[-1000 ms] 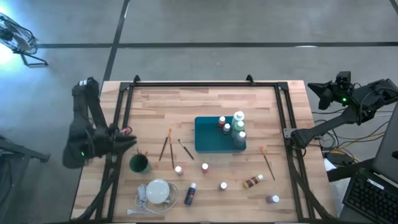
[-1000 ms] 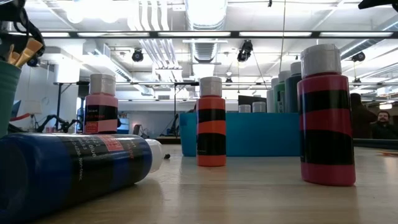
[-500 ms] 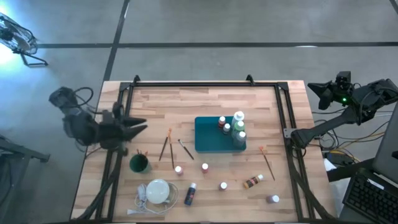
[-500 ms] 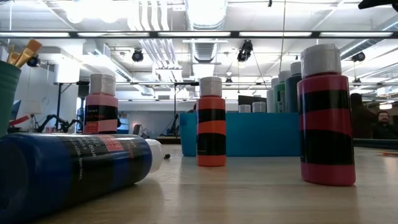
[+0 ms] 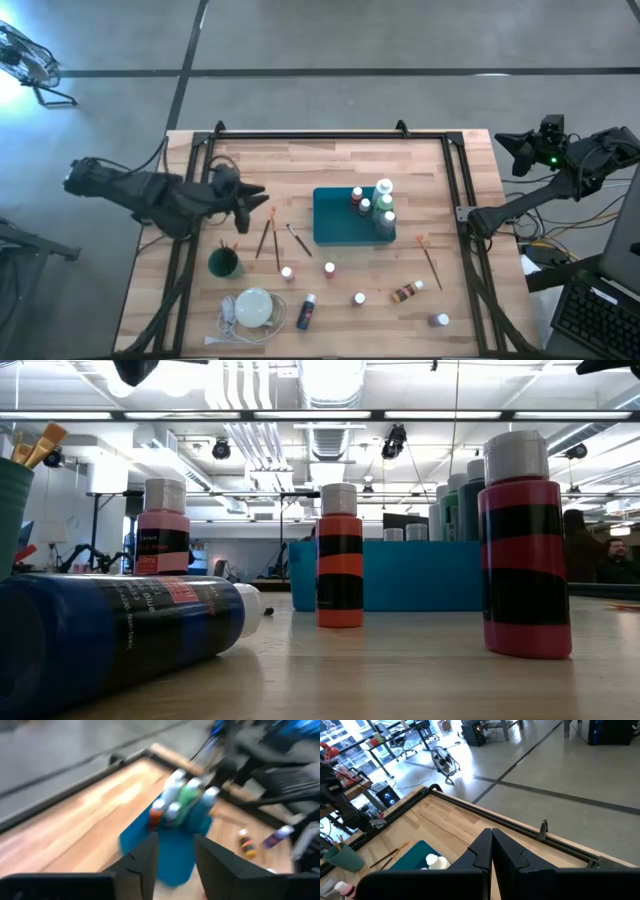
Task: Pick & Place Paint Supplies
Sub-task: Put the gold paintbrush into the green cup
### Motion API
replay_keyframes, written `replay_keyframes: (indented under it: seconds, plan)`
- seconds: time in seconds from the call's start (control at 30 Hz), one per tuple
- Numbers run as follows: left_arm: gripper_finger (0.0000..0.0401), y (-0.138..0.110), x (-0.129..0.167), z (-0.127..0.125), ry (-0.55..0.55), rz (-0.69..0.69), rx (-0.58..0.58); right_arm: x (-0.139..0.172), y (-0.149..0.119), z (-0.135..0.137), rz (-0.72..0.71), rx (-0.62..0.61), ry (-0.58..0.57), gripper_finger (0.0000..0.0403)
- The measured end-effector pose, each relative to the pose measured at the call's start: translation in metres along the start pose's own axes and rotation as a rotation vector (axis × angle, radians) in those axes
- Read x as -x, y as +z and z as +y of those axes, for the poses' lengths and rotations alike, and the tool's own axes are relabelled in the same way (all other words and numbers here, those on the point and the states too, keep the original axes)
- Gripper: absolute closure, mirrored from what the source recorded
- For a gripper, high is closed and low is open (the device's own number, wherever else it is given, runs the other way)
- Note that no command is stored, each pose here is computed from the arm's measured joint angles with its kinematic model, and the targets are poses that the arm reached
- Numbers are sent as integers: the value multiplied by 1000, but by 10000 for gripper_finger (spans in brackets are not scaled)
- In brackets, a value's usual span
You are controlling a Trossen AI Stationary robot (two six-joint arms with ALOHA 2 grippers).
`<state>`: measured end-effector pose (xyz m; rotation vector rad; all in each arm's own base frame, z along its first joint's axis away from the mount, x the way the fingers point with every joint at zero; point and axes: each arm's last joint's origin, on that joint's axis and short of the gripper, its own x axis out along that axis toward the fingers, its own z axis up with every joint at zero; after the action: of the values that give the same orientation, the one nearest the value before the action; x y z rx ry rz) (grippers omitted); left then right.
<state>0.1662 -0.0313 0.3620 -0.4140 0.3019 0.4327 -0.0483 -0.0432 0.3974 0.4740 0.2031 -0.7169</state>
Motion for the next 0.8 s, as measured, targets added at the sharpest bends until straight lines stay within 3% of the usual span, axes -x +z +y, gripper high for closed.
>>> replay_keyframes:
  seconds: [0.23, 0.4, 0.8]
  plan:
    - [209, 5, -24, 14, 271, 290, 117, 0, 0, 0, 0, 0, 0, 394]
    - [198, 5, -44, 26, 412, 411, 195, 0, 0, 0, 0, 0, 0, 394]
    - [199, -10, -84, 45, 518, 568, 236, 0, 0, 0, 0, 0, 0, 394]
